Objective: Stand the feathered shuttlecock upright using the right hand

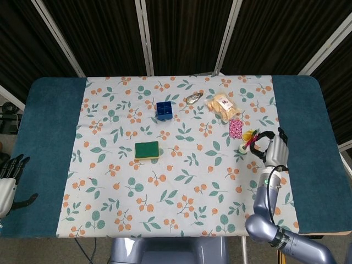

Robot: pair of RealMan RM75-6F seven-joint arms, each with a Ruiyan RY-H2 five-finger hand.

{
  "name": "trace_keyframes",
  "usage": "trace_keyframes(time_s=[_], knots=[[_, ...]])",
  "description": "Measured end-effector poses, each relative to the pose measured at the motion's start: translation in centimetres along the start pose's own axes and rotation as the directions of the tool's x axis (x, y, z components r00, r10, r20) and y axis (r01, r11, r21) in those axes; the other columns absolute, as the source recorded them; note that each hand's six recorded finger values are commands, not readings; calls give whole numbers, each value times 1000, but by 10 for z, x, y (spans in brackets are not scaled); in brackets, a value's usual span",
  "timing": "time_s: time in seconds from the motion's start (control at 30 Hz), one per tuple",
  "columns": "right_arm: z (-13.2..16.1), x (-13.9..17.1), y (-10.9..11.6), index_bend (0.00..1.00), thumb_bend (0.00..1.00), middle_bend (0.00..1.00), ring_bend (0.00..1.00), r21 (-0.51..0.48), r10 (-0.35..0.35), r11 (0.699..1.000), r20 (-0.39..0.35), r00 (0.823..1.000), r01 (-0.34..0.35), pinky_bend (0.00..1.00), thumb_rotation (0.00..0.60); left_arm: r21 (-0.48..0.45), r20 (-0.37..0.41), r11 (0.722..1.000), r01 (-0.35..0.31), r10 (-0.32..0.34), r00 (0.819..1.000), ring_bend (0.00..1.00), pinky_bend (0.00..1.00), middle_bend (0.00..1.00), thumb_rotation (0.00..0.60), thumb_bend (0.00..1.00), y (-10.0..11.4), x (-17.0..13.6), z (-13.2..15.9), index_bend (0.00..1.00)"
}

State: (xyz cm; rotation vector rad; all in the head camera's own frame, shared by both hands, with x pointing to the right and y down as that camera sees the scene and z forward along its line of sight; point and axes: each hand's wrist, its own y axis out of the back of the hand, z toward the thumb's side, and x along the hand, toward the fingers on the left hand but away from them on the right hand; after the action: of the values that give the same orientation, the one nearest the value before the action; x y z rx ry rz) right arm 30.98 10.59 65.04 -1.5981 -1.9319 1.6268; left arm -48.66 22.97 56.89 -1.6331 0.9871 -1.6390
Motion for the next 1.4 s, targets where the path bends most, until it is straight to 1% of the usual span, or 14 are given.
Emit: trace_keyframes(time_s=[0.33, 0.7, 0.83, 0.93, 1.0, 1.1, 1.2, 1.27, 1.33, 1.4], knots=[[-14, 3, -2, 653, 464, 377, 43, -9, 20, 1000, 33, 999, -20, 13, 600, 1, -1, 1000, 2, -2, 1000, 0, 0, 0, 566, 237, 0, 0, 0, 0], [-22, 9, 2, 652, 463, 377, 43, -13, 22, 1000, 45, 999, -21, 13, 600, 0, -2, 1000, 0, 0, 1000, 0, 0, 0, 570, 238, 0, 0, 0, 0], [-26, 15, 5, 633, 463, 369, 43, -18, 24, 1000, 45, 999, -23, 13, 600, 0, -2, 1000, 0, 0, 1000, 0, 0, 0, 567, 238, 0, 0, 0, 0], [-33, 22, 6, 543, 448, 314, 31, -19, 30, 999, 52, 998, -29, 13, 600, 1, 2, 1000, 0, 0, 1000, 0, 0, 0, 571, 238, 0, 0, 1, 0], [-36, 25, 7, 444, 406, 260, 8, -19, 33, 999, 49, 998, -32, 13, 600, 1, 3, 1000, -1, 1, 1000, 0, 0, 0, 568, 239, 0, 0, 1, 0], [-39, 31, 9, 321, 344, 201, 0, -25, 39, 999, 38, 999, -38, 13, 600, 1, 4, 1000, -3, 3, 1000, 0, 0, 0, 567, 238, 0, 0, 2, 0], [-39, 35, 11, 232, 297, 146, 0, -26, 43, 999, 23, 999, -42, 9, 600, 2, 5, 1000, -2, 2, 1000, 0, 0, 0, 565, 238, 0, 0, 2, 0], [-38, 37, 12, 155, 265, 77, 0, -27, 44, 999, 15, 999, -43, 1, 600, 2, 5, 1000, -2, 2, 1000, 0, 0, 0, 569, 238, -1, 0, 2, 0], [-36, 39, 14, 121, 252, 39, 0, -28, 40, 999, 2, 999, -40, 0, 600, 1, 5, 1000, -2, 2, 1000, 0, 0, 0, 568, 238, -1, 1, 2, 0], [-34, 41, 17, 107, 245, 13, 0, -27, 32, 999, -14, 999, -32, 0, 600, 1, 5, 1000, -2, 2, 1000, 0, 0, 0, 565, 239, 0, 1, 3, 0]])
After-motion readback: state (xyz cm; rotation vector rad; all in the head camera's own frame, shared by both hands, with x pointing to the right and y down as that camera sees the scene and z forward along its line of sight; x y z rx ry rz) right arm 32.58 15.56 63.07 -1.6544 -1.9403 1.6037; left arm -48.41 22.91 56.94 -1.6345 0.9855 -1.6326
